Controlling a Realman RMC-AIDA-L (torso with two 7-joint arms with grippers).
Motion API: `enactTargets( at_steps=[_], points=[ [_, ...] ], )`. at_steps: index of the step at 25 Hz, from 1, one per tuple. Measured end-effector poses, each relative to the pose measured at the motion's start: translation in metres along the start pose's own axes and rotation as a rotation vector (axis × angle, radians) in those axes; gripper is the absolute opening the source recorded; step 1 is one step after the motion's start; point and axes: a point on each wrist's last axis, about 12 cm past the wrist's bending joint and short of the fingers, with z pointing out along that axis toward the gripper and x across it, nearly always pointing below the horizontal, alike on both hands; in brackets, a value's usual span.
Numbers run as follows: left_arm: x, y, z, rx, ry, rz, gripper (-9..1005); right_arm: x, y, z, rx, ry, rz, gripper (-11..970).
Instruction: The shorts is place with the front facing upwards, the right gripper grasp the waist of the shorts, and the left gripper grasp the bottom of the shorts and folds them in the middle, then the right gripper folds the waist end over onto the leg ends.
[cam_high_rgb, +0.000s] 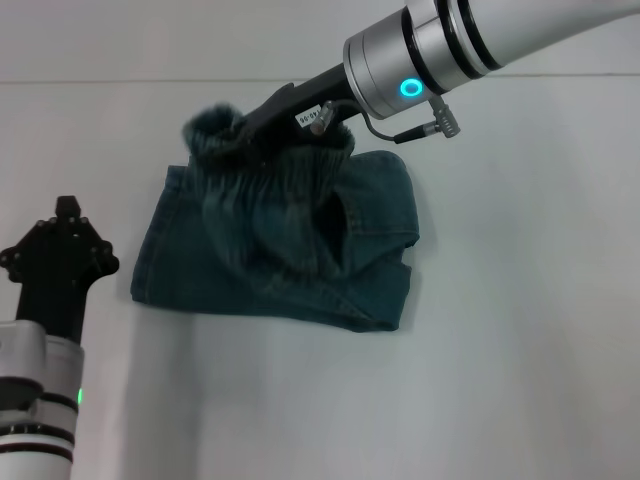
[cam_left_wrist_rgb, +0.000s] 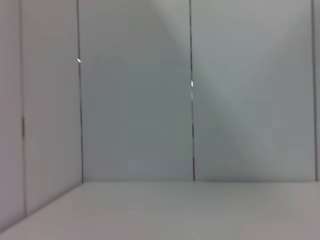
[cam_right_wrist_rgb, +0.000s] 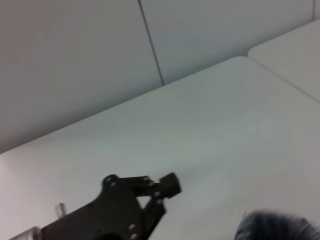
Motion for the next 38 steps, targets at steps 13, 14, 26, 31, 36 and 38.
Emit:
enactTargets(
  at_steps=[13, 14, 26, 31, 36, 38],
  points=[
    [-0.014, 0.007, 0.0, -0.045, -0.126, 0.008, 37, 0.015, -0.006, -0.03, 0.008, -0.215, 0.018, 557],
    [-0.017, 0.005, 0.0, -0.032, -0.148, 0.005, 39, 0.024, -0.01, -0.039, 0.023, -0.283, 0.027, 580],
    [-0.036, -0.064, 0.004, 0.47, -0.252, -0.012, 51, 0.166, -0.019, -0.111, 0.286, -0.713, 0.114, 748],
    [-0.032, -0.039, 0.013, 0.79, -0.138, -0.179, 57, 0.204, 0.006, -0.126, 0.191, -0.626, 0.004, 754],
    [-0.026, 0.001, 0.022, 0.961, 0.101, -0.39, 95, 0.216, 0.019, -0.135, 0.159, -0.519, -0.026, 788],
    [-0.025, 0.016, 0.021, 0.982, 0.142, -0.391, 129, 0.216, 0.02, -0.133, 0.16, -0.488, -0.032, 808]
  ],
)
